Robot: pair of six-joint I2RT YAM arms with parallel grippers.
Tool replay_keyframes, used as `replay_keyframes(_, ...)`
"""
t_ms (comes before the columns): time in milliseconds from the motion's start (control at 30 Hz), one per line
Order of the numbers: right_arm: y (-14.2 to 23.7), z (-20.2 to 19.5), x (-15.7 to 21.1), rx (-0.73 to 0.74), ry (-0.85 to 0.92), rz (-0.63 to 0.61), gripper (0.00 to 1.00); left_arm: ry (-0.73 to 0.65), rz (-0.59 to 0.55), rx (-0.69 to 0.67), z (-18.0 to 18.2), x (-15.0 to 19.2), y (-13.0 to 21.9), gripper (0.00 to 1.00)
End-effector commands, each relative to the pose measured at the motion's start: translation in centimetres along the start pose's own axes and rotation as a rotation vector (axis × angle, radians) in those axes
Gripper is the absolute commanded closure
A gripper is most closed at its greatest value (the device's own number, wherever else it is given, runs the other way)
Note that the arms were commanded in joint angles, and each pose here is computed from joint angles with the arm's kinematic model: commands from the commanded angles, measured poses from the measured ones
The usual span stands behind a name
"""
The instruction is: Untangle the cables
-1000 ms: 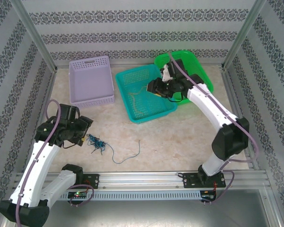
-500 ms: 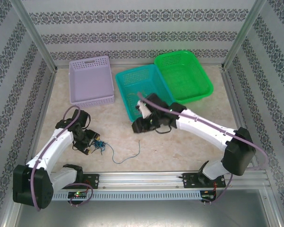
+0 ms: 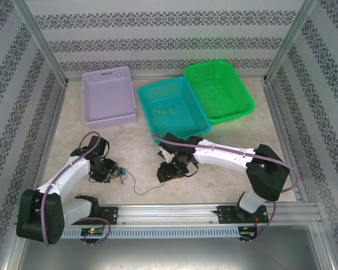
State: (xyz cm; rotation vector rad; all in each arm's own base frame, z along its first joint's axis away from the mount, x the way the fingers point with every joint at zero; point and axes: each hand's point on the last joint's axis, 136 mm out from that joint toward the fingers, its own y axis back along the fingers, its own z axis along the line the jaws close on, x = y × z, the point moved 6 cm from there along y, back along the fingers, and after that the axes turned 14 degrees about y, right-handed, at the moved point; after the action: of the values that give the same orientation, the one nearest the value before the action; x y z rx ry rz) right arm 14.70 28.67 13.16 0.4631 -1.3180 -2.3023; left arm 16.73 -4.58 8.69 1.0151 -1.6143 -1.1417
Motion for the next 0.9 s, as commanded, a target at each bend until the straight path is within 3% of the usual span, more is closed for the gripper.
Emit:
replay_keyframes(0, -0.1, -0.2, 0.4, -0.035, -0.287, -0.029, 0.53, 0.006, 0.021, 0.026, -0.1, 0.1, -0.1, 0.82)
replay_keyframes(133, -1.5, 0.9, 0.4, -0.105, -0.554, -0.124, 0.48, -0.006, 0.045, 0.045, -0.3, 0.4, 0.3, 0.84)
replay_keyframes(400, -5.0, 1.7, 0.0, -0.173, -0.891, -0.325, 0.45, -0.038, 0.105, 0.059, -0.5, 1.4, 1.5, 0.82)
replay_keyframes(567, -8.4, 2.6, -1.0, -0.246, -1.036, -0.384, 0.46, -0.031, 0.125, 0.05, -0.7, 2.2, 3.2, 0.36)
replay_keyframes(633, -9.3, 2.7, -1.7, -0.264, -1.054, -0.394, 0.5, -0.043, 0.111, 0.048, -1.0, 2.3, 4.2, 0.26)
replay_keyframes(700, -9.8, 2.3, -1.8, -0.26, -1.075, -0.403, 0.63, -0.062, 0.04, 0.025, -1.2, 1.8, 5.5, 0.18)
replay_keyframes(867, -8.8, 0.6, -0.5, -0.206, -1.083, -0.426, 0.89, -0.084, -0.083, 0.004, -1.8, -0.4, 5.2, 0.21)
